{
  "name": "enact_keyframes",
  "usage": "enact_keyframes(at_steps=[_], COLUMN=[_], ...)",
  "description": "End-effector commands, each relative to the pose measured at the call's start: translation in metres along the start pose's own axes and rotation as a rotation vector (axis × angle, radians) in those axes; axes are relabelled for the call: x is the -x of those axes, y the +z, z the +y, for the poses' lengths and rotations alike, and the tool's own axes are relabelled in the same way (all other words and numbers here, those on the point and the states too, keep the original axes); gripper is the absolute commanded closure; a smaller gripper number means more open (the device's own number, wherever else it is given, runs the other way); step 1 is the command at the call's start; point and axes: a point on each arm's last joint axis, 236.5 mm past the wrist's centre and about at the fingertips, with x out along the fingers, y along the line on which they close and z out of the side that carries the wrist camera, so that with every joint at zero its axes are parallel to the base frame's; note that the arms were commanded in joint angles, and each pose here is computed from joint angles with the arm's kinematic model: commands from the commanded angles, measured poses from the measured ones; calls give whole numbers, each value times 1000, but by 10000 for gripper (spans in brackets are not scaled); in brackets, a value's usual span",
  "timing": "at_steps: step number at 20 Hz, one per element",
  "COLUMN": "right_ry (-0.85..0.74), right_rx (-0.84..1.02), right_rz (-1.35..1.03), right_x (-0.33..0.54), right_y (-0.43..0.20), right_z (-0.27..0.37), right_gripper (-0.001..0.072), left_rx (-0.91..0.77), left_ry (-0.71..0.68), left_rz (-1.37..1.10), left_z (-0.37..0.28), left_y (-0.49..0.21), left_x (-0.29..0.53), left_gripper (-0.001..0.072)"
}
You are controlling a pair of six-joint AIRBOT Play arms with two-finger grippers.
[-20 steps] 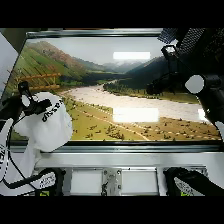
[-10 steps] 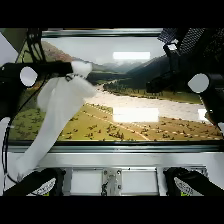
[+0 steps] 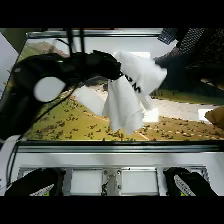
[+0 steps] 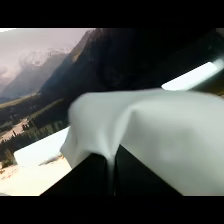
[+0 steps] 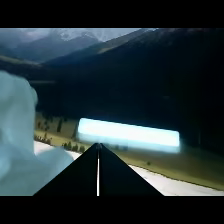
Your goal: Fold the clothes and pants, and hang the long-sleeved shirts on hangers.
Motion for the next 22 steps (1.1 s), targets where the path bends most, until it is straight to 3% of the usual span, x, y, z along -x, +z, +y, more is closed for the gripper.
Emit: enact_keyframes(at_steps=[1,2,6,10,11,12,13,17,22], right_ry=[-60,-60,-58,-32,-24,-19,-22,-43,120], right_rx=[-67,-67,-69,-84,-92,-101,-130,-256,-534], right_rz=[-17,-16,16,203,259,309,352,571,802], right_x=[12,11,6,-8,-14,-20,-26,-44,-49], right_y=[2,2,-5,-51,-68,-86,-103,-198,-305], right_z=[-24,-24,-24,-18,-16,-15,-14,-8,57], right_gripper=[693,692,682,674,518,244,173,177,176], left_rx=[10,48,237,391,456,526,613,814,803], left_ry=[41,75,268,421,465,481,469,317,270], left_rz=[113,160,378,478,505,537,564,651,691], left_z=[22,41,140,222,241,254,257,235,213], left_y=[-47,-64,-121,-180,-202,-224,-244,-308,-331], left_x=[-82,-98,-88,-47,-37,-32,-32,-55,-72], left_gripper=[309,13,29,29,29,29,29,30,30])
